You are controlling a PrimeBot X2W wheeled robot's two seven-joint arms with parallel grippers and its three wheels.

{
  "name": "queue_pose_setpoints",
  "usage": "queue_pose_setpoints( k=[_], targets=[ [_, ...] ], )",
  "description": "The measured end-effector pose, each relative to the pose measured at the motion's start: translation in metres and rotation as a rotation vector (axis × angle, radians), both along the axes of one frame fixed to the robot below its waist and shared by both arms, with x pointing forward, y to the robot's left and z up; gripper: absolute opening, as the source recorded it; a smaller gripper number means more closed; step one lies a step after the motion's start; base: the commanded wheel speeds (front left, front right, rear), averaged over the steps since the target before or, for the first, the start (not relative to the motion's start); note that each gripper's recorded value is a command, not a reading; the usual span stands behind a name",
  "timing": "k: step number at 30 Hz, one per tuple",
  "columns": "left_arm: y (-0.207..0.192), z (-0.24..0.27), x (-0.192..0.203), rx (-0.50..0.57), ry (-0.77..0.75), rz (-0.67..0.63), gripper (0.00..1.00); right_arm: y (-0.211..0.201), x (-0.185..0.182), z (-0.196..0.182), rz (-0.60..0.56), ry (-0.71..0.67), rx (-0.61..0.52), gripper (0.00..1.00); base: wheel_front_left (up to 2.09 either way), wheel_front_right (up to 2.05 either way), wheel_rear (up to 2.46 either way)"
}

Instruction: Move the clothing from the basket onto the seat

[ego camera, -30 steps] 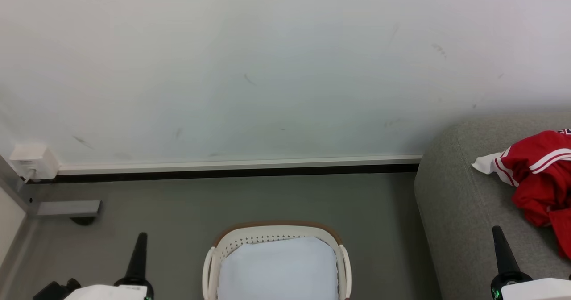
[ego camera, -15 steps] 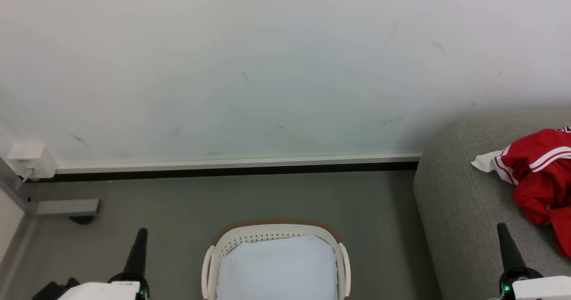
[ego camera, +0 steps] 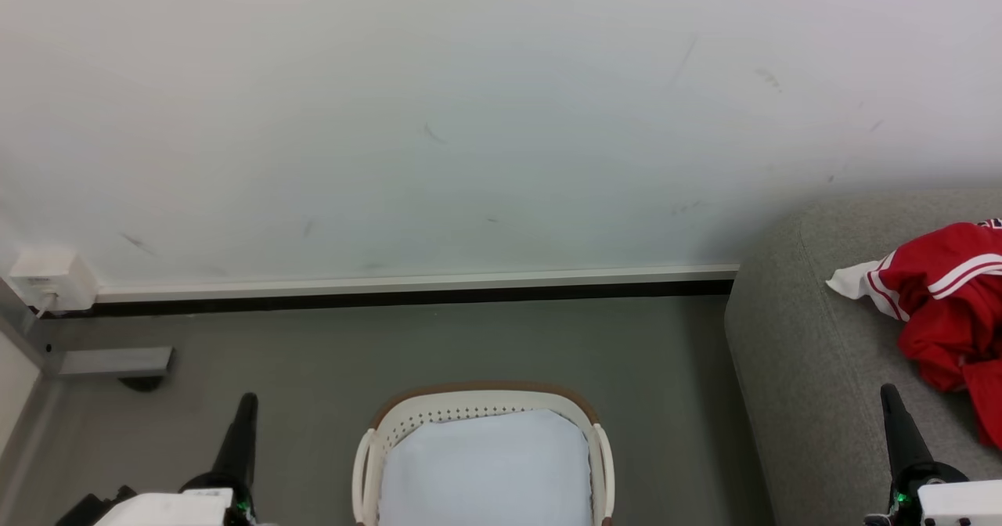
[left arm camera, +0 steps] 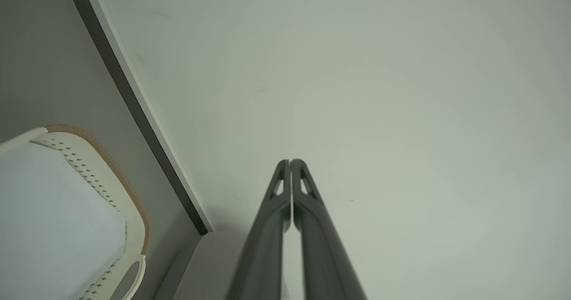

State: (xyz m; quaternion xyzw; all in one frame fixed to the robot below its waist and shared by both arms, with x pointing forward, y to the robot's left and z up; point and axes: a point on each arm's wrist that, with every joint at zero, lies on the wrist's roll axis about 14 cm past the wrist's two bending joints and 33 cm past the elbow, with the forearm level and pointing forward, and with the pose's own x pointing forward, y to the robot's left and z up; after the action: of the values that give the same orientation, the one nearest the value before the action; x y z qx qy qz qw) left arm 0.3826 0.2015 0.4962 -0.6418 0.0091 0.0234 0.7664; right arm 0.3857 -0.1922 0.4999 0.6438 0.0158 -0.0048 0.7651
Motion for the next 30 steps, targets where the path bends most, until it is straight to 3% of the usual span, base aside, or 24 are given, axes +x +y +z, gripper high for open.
queue_pose_setpoints(
  k=[30],
  targets=[
    [-0.0027, 0.0071, 0.005, -0.177, -0.032, -0.02, 0.0, -0.0083, 0.0013, 0.0033, -0.017, -0.017, 0.173, 0.0, 0.0, 0.0, 0.0]
  ],
)
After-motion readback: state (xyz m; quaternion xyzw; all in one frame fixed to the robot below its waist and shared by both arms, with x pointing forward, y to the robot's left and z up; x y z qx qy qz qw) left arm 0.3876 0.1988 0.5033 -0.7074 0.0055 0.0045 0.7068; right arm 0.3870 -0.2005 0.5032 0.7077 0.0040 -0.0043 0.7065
